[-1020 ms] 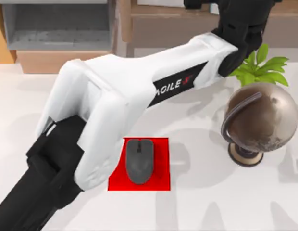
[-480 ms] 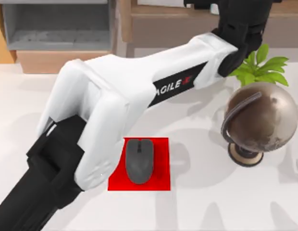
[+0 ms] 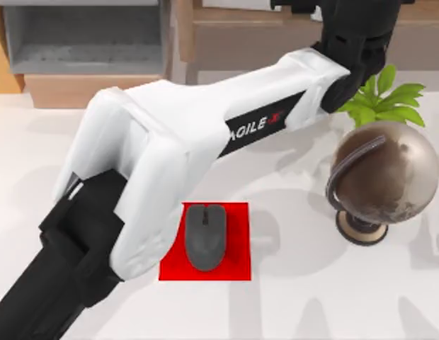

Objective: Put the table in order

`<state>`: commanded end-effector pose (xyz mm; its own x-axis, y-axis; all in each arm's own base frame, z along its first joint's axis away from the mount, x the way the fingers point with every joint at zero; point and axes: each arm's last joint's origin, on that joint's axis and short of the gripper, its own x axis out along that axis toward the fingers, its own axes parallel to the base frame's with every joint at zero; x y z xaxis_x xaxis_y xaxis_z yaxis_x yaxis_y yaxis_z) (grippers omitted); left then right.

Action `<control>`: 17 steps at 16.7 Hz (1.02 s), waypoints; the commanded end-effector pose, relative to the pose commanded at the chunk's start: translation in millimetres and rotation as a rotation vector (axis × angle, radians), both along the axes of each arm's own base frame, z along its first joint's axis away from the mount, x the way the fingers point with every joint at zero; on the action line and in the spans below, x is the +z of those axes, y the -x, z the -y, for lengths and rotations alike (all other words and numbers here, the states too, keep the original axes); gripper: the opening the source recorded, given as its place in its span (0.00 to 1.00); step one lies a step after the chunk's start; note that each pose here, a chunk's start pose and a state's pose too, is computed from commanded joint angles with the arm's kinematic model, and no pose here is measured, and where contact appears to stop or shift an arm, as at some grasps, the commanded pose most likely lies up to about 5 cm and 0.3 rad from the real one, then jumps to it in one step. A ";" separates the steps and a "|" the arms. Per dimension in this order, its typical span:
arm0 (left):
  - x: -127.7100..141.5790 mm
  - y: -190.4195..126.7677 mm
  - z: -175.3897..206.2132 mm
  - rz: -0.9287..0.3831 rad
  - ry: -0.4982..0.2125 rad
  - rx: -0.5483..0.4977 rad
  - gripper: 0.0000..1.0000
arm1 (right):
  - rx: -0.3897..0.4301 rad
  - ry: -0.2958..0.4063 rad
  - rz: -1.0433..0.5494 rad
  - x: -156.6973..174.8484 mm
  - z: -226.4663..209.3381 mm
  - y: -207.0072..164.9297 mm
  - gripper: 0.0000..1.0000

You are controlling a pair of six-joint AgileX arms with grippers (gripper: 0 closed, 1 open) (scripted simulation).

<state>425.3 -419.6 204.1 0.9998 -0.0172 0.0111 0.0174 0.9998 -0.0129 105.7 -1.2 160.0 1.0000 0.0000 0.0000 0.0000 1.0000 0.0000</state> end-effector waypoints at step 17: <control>13.8 39.8 1.4 -0.001 -0.003 -0.004 0.00 | 0.000 0.000 0.000 0.0 0.0 0.0 1.00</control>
<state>385.5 -421.0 217.8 0.9997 -0.0215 0.0097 0.0216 0.9997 -0.0098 105.7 -1.2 160.0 1.0000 0.0000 0.0000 0.0000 1.0000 0.0000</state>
